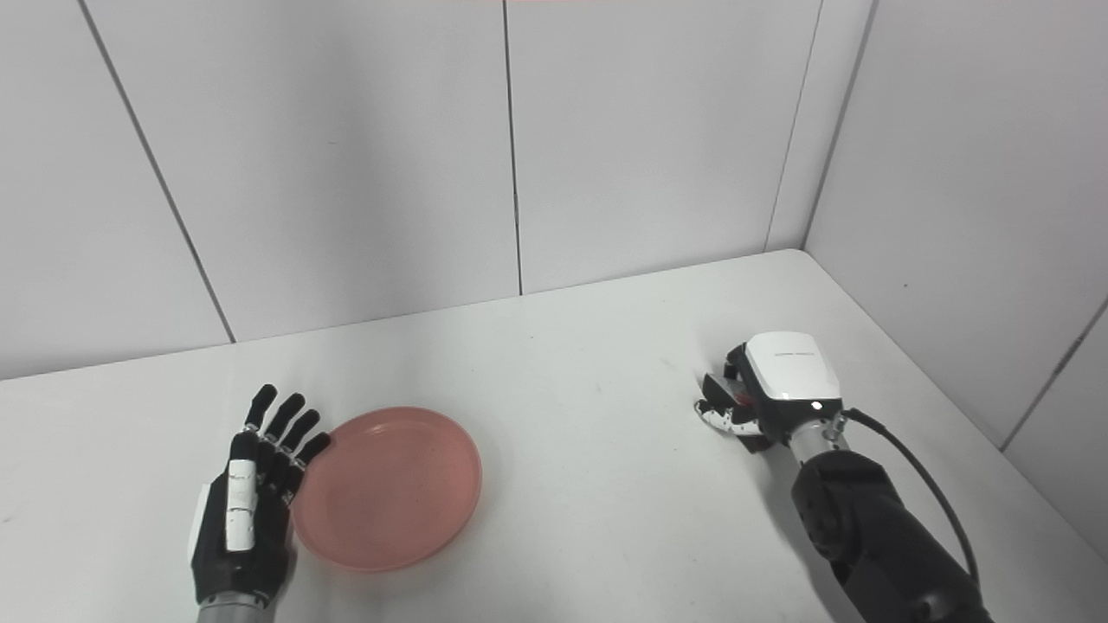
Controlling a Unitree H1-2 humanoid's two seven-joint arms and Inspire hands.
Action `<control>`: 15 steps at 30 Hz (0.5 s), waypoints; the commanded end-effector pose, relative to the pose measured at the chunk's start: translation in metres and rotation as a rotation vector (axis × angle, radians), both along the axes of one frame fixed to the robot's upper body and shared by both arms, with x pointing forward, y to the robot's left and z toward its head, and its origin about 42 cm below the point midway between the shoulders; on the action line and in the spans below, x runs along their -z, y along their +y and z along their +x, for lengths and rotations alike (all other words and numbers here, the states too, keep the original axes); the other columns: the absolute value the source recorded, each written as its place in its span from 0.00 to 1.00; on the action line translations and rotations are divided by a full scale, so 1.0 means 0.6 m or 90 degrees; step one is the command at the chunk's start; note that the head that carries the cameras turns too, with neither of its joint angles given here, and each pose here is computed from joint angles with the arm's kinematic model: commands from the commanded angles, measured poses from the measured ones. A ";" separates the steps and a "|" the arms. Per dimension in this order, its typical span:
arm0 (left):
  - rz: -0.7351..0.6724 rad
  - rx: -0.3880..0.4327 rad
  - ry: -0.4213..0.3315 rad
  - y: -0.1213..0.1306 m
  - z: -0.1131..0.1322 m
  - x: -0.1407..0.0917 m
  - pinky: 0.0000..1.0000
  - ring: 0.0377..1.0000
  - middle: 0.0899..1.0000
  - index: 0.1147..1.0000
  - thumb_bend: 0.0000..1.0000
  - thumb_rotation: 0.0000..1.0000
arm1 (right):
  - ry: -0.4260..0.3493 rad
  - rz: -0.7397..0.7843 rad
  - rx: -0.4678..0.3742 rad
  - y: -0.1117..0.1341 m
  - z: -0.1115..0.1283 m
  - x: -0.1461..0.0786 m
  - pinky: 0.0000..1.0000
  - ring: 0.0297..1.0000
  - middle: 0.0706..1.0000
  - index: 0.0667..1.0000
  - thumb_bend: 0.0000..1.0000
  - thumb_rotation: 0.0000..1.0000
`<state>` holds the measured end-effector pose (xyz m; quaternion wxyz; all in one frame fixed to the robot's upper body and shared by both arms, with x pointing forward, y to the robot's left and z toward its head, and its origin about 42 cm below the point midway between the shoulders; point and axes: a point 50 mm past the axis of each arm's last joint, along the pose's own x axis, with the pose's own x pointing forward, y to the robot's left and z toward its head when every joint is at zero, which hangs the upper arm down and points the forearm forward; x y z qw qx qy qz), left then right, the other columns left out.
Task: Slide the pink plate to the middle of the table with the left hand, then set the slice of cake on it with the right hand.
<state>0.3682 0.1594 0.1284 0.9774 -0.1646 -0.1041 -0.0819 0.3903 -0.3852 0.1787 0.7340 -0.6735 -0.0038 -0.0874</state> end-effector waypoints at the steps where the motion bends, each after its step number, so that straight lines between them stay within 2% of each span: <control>1: 0.000 -0.007 0.095 0.009 -0.048 0.077 0.83 0.87 0.88 0.90 0.90 0.78 | -0.012 -0.004 -0.018 0.003 -0.006 -0.017 0.15 0.18 0.22 0.30 0.56 0.40; 6: 0.004 -0.004 0.095 0.010 -0.046 0.076 0.83 0.87 0.88 0.91 0.89 0.78 | -0.065 -0.011 -0.060 0.033 -0.006 -0.052 0.12 0.14 0.18 0.26 0.58 0.37; 10: 0.004 -0.002 0.096 0.010 -0.045 0.077 0.83 0.87 0.89 0.91 0.89 0.78 | -0.086 -0.021 -0.093 0.066 -0.001 -0.096 0.12 0.15 0.19 0.26 0.57 0.34; 12: 0.004 -0.002 0.096 0.010 -0.044 0.077 0.83 0.87 0.88 0.91 0.90 0.77 | -0.111 -0.028 -0.119 0.087 0.000 -0.123 0.13 0.16 0.20 0.29 0.56 0.38; 14: 0.004 -0.001 0.097 0.010 -0.044 0.077 0.85 0.87 0.88 0.91 0.90 0.77 | -0.134 -0.030 -0.140 0.109 -0.001 -0.146 0.12 0.15 0.18 0.27 0.57 0.42; 15: 0.004 -0.001 0.097 0.010 -0.043 0.077 0.86 0.87 0.88 0.91 0.90 0.77 | -0.141 -0.029 -0.147 0.119 -0.001 -0.155 0.14 0.17 0.21 0.33 0.56 0.45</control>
